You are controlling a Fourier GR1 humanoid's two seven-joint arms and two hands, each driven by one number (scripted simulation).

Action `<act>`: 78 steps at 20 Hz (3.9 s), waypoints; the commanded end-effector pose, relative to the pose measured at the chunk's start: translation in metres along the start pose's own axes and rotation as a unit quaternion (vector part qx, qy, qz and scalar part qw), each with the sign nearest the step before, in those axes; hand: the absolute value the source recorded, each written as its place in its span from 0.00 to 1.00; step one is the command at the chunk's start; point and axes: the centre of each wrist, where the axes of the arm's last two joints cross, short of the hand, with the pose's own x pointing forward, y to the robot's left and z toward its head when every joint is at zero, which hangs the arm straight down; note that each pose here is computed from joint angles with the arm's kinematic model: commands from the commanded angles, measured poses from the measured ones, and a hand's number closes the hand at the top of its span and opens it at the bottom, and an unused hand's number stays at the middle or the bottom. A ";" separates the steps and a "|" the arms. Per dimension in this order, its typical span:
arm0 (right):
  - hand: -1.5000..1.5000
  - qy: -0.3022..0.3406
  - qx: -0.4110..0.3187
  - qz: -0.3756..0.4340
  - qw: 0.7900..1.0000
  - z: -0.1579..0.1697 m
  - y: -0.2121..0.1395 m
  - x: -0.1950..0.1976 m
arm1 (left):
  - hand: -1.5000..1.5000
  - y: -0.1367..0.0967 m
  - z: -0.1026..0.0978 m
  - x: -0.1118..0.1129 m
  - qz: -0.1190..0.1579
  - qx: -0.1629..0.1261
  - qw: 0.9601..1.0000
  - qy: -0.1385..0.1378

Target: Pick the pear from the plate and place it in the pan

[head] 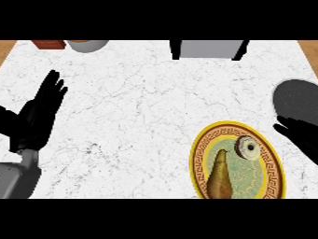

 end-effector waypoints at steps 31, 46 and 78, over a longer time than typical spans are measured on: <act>0.00 0.095 0.217 0.210 0.949 -0.069 0.096 0.123 | 0.50 0.003 0.002 -0.003 0.005 0.014 1.000 0.004; 0.00 0.123 0.238 0.227 0.936 -0.077 0.130 0.075 | 0.50 -0.011 0.012 -0.008 0.003 0.001 1.000 0.001; 1.00 0.044 0.225 0.165 0.959 -0.119 0.183 0.053 | 0.50 -0.010 0.000 -0.017 0.002 0.008 1.000 0.005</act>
